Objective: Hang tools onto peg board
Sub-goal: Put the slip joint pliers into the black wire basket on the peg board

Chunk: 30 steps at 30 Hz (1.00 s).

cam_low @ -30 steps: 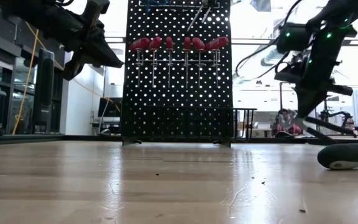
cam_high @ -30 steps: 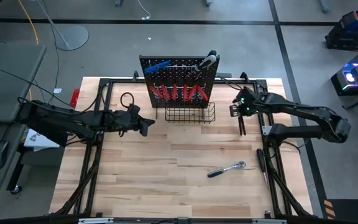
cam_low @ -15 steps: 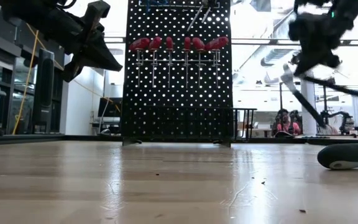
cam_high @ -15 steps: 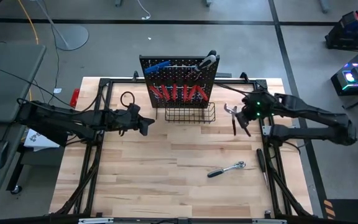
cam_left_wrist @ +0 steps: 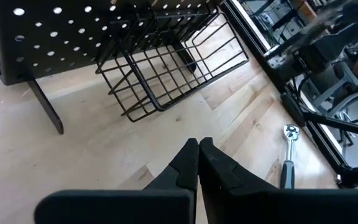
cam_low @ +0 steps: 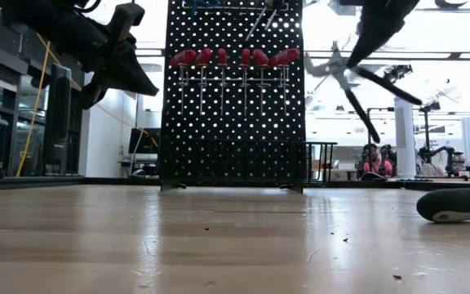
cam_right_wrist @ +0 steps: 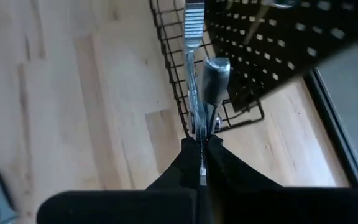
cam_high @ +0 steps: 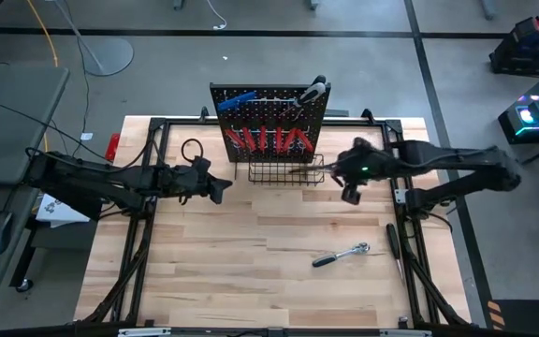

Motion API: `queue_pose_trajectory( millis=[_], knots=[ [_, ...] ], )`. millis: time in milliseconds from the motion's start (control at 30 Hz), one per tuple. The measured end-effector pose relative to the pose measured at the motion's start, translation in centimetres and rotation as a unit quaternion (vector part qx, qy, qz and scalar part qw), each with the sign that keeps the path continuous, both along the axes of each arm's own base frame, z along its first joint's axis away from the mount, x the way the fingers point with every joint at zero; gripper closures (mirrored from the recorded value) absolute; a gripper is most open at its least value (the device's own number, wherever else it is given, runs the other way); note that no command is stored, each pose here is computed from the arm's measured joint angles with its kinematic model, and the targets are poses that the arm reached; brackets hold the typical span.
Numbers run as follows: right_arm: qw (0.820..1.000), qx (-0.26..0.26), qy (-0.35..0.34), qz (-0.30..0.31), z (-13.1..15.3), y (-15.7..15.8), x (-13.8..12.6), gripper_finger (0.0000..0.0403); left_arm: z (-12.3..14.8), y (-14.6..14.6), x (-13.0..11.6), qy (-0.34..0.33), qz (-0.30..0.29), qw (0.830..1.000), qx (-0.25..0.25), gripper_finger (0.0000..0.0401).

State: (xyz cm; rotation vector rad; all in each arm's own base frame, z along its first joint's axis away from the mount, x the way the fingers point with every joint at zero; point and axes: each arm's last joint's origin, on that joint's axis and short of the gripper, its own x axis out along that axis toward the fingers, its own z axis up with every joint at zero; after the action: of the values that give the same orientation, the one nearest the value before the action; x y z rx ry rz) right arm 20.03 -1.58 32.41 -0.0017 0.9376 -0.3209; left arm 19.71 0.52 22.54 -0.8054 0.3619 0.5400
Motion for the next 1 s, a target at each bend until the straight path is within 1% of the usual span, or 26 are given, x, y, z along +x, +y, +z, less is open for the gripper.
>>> queue_pose_trajectory(
  millis=[133, 233, 333, 467, 600, 700, 833, 1000],
  knots=[
    [0.998, -0.021, 0.051, 0.03, -1.5, 0.0, 2.5, 0.0403, 0.1, -0.3, 0.1, -0.004, -0.019, 1.0, -0.006, 0.0401],
    [0.995, -0.049, 0.077, 0.036, -3.0, -0.2, 4.4, 0.0403, 0.3, -0.8, 0.0, -0.008, -0.055, 0.998, -0.002, 0.0401],
    [0.993, -0.075, 0.082, 0.038, -4.2, -0.8, 6.2, 0.0403, 0.9, -1.3, -0.5, -0.023, -0.086, 0.996, 0.004, 0.0401],
    [0.994, -0.068, 0.076, 0.031, -5.1, -1.5, 8.4, 0.0403, 2.6, -1.5, -1.8, -0.068, -0.105, 0.992, 0.021, 0.0401],
    [0.995, -0.065, 0.065, 0.037, -4.8, -1.7, 10.6, 0.0403, 4.2, -1.4, -3.6, -0.117, -0.109, 0.986, 0.041, 0.0401],
    [0.995, -0.068, 0.051, 0.047, -4.5, -1.8, 12.4, 0.0403, 5.0, -1.1, -4.9, -0.134, -0.1, 0.984, 0.061, 0.0401],
    [0.994, -0.075, 0.052, 0.052, -5.2, -2.4, 14.9, 0.0403, 5.2, -0.9, -6.3, -0.132, -0.079, 0.985, 0.077, 0.0401],
    [0.991, -0.105, 0.065, 0.048, -6.7, -3.4, 17.6, 0.0402, 5.0, -0.8, -7.1, -0.118, -0.077, 0.987, 0.078, 0.0401]
  ],
)
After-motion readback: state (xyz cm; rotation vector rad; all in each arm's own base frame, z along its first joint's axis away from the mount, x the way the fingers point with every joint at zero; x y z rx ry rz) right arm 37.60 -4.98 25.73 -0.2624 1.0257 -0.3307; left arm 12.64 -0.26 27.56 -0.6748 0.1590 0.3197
